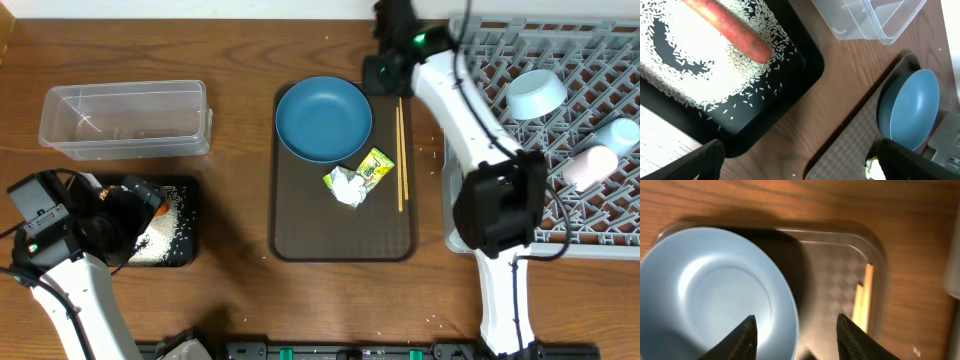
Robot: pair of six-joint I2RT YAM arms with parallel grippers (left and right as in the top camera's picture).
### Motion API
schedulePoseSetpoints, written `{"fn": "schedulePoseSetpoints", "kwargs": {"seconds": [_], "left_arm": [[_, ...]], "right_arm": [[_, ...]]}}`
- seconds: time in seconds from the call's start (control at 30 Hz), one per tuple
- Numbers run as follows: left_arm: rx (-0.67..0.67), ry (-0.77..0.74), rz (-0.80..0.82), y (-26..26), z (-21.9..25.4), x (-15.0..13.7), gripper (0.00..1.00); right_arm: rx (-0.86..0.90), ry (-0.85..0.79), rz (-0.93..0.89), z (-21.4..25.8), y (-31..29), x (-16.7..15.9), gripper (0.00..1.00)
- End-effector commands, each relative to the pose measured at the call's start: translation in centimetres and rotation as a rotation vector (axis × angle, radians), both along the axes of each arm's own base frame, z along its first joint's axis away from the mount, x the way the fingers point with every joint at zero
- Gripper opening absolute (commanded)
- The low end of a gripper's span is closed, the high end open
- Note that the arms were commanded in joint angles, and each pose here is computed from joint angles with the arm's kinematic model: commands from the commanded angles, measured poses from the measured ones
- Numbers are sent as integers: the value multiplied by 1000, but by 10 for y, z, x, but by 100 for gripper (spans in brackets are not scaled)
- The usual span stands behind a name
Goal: Sort waste into correct bins and load items into the dishwasher rack
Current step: 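Grasp the blue plate's rim with the right gripper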
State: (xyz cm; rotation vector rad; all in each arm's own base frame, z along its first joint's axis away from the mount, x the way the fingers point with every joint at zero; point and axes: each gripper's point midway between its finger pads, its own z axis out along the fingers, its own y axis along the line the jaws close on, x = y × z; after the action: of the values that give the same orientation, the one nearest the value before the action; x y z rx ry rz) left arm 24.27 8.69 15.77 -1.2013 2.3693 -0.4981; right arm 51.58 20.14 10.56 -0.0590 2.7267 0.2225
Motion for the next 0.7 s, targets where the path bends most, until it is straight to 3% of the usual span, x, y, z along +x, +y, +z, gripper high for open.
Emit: {"fn": "schedulePoseSetpoints", "kwargs": {"seconds": [0.0,0.57,0.67], "left_arm": [[-3,-5,-5,0,1,0,98],[-3,-5,-5,0,1,0,98],[-3,-5,-5,0,1,0,98]], "right_arm": [[-81,12,36,-36,4,-6,45],[-74,1,48,-93,10,-13,39],[-76,6,47,-95,9,-15,32]]}}
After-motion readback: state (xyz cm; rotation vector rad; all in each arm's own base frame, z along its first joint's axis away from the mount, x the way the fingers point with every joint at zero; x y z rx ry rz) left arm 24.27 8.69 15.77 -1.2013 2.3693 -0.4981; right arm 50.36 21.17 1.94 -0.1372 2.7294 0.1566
